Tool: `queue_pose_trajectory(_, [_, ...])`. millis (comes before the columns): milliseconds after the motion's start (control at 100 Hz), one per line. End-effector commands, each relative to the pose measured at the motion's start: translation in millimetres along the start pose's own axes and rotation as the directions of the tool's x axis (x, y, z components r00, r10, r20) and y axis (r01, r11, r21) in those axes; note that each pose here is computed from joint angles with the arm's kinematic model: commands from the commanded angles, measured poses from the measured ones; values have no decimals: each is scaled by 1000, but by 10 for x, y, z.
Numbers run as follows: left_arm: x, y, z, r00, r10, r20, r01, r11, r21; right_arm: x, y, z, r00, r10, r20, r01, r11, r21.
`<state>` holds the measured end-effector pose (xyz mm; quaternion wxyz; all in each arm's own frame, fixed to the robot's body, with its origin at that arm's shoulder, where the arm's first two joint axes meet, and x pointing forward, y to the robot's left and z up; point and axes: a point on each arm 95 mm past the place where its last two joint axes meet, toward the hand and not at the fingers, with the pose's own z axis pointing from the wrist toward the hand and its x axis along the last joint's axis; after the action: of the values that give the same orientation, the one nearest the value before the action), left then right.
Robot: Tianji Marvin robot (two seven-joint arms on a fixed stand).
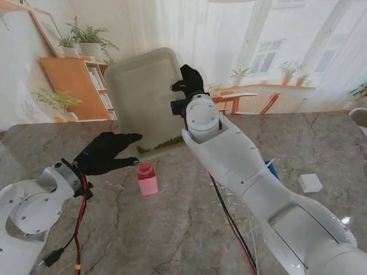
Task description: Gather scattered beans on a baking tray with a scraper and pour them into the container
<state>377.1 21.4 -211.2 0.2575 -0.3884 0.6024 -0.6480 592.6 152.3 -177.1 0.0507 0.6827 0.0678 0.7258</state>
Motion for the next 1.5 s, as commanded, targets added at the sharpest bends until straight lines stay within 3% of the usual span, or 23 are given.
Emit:
queue_pose_trajectory(0, [-8,20,5,1000,-7,4,7,1000,-4,86,48,30,999,-3,-34,3,1000,12])
queue_pose_trajectory(1490, [-61,112,-6,998,-29,49,29,1000,3,273,-34,80,976,-95,-195,121,984,127])
